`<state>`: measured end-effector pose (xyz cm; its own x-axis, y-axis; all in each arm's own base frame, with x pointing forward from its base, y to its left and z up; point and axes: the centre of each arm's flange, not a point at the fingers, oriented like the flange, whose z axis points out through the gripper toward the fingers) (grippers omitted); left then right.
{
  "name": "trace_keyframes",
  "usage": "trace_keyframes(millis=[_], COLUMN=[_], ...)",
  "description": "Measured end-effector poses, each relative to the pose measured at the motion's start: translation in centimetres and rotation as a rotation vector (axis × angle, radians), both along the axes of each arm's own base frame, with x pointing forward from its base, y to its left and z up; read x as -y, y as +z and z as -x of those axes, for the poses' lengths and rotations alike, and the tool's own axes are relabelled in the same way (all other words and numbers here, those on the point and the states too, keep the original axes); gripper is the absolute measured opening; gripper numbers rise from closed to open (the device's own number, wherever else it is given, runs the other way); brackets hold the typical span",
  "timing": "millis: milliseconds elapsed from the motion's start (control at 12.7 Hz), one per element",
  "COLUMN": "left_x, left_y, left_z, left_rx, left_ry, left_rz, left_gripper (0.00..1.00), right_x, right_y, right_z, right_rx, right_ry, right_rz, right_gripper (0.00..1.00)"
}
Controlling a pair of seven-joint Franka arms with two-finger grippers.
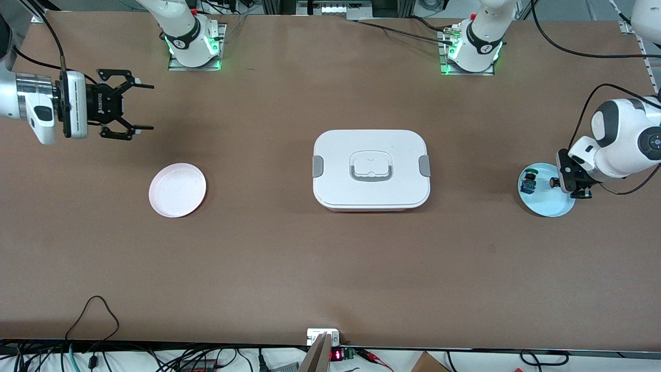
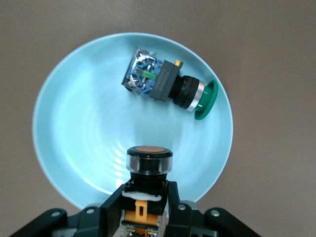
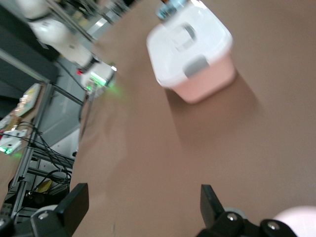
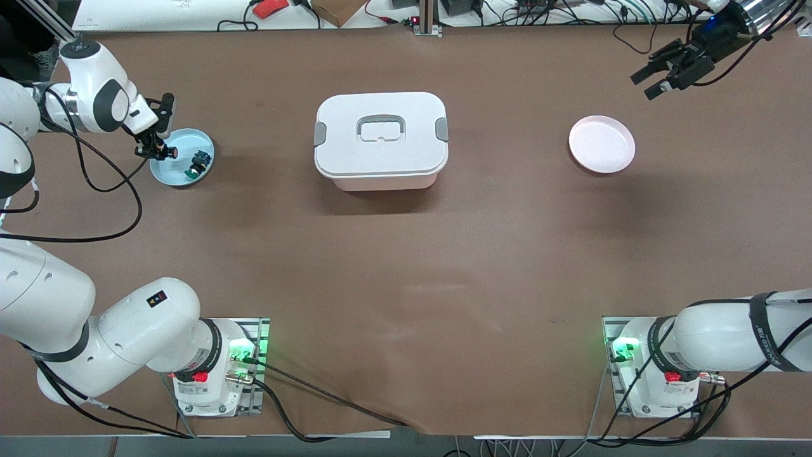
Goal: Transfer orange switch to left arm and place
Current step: 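Lower the switch onto the blue plate and open the left gripper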
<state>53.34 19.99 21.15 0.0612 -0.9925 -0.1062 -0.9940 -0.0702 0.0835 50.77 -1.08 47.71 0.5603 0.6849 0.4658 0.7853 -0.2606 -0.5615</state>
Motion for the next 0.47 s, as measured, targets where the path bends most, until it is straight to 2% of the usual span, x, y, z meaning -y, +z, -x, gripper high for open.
trace_keyframes(millis=[157, 236, 471], left_x=[0.3, 0.5, 0.7], left_y=[-1.3, -1.6, -1.7], left_z=[-0.2, -0.3, -0.5], left_rx=[0.017, 0.027, 0.035], left_ry=[-0.005, -0.008, -0.011], left_rz=[0.018, 0.024, 0.027], left_gripper=[0.37, 0.37, 0.37], right_x=[0.3, -0.3, -4.4], right_y=[2.7, 4.8, 10.9], right_z=[1.1, 2.0, 5.5], right_rx=[-0.075, -0.095, -0.094], right_ry=[-0.129, -0.193, -0.403], right_rz=[0.200, 0.300, 0.595], right_gripper=[1.00, 1.00, 1.00])
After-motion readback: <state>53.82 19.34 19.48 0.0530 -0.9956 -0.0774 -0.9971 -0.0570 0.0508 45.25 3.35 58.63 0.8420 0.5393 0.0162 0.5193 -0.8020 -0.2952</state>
